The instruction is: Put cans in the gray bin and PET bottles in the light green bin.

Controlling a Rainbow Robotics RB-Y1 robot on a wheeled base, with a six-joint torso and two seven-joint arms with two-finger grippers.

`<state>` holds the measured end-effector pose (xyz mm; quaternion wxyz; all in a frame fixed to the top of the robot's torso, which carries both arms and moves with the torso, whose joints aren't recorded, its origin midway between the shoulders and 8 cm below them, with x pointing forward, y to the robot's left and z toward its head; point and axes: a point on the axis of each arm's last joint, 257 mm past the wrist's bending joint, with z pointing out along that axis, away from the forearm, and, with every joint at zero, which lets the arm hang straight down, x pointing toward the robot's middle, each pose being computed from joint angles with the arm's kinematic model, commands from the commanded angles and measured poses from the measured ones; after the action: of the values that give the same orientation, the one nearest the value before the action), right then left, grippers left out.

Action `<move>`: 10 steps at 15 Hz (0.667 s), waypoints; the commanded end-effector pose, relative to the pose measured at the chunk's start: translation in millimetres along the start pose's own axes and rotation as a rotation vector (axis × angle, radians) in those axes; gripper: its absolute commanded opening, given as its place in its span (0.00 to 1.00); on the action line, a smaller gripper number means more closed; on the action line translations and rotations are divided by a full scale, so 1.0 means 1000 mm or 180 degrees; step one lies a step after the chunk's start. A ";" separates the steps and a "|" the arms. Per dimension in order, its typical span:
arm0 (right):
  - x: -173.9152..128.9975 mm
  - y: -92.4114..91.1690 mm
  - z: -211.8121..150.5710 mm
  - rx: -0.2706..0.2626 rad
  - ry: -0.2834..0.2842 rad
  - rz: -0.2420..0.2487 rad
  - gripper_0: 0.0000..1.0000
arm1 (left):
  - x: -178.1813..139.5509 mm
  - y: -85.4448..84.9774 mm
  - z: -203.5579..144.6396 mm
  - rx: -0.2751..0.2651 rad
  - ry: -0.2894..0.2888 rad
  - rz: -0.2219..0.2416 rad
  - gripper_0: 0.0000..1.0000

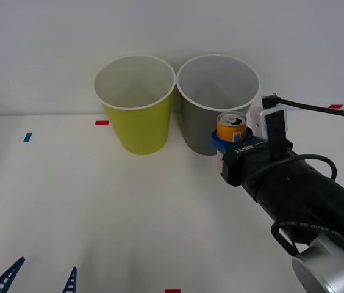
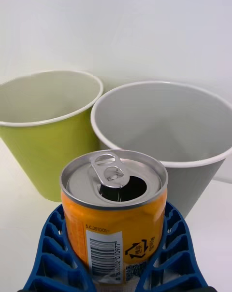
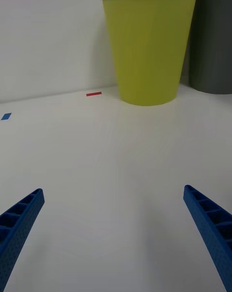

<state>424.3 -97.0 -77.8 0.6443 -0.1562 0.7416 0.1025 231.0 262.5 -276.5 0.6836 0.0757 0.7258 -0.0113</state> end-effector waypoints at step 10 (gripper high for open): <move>-0.083 -0.019 0.006 0.0226 0.0028 0.0035 0.02 | 0.000 0.000 0.000 0.0000 0.0000 0.0000 1.00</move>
<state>444.2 -104.6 -3.2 0.6473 -0.1367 0.7464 0.0721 231.0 262.5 -276.5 0.6836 0.0757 0.7258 -0.0113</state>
